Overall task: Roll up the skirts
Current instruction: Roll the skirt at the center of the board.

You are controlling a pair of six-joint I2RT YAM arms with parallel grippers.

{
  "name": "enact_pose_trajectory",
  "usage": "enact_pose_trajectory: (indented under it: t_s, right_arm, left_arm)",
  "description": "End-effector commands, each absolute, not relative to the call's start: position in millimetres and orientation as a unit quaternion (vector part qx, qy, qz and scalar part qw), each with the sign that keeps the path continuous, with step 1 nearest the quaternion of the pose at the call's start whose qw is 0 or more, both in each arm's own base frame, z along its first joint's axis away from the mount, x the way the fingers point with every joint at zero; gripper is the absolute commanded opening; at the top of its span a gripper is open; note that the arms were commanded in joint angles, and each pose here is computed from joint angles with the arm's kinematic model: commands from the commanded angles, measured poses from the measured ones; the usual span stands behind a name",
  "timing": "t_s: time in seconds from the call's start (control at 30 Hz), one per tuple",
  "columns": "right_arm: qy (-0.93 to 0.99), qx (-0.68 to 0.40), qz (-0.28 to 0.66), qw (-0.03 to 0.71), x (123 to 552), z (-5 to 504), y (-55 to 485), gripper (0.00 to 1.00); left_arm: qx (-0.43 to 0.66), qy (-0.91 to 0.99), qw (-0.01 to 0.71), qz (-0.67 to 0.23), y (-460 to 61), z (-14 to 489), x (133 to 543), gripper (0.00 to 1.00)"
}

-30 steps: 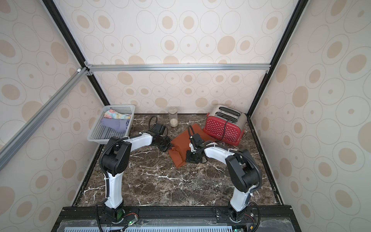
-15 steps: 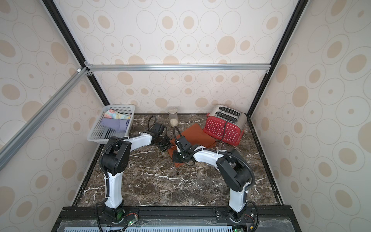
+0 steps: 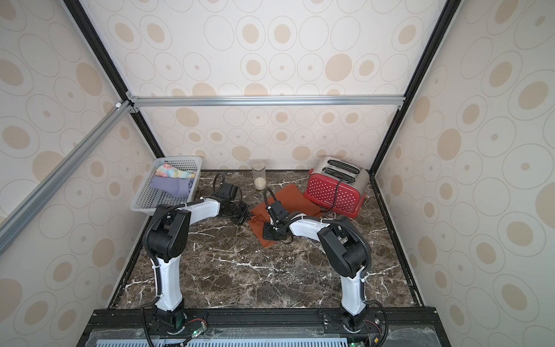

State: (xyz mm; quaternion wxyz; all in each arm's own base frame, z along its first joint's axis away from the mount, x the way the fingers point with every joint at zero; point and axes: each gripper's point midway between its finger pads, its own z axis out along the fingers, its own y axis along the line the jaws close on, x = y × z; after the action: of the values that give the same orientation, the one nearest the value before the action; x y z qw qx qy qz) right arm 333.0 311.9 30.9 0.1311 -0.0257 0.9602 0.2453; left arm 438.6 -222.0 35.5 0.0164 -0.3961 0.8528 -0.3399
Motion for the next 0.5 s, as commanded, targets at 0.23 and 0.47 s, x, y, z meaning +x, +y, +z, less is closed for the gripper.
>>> enact_pose_trajectory:
  t_s: [0.23, 0.47]
  right_arm:
    - [0.973, -0.025, 0.219, 0.073, 317, -10, 297, 0.0]
    - [0.97, -0.032, 0.227, 0.082, 321, -3, 297, 0.0]
  left_arm:
    - [-0.406, 0.832, 0.09, -0.368, -173, 83, 475, 0.64]
    - [-0.307, 0.887, 0.121, -0.321, -159, 89, 419, 0.6]
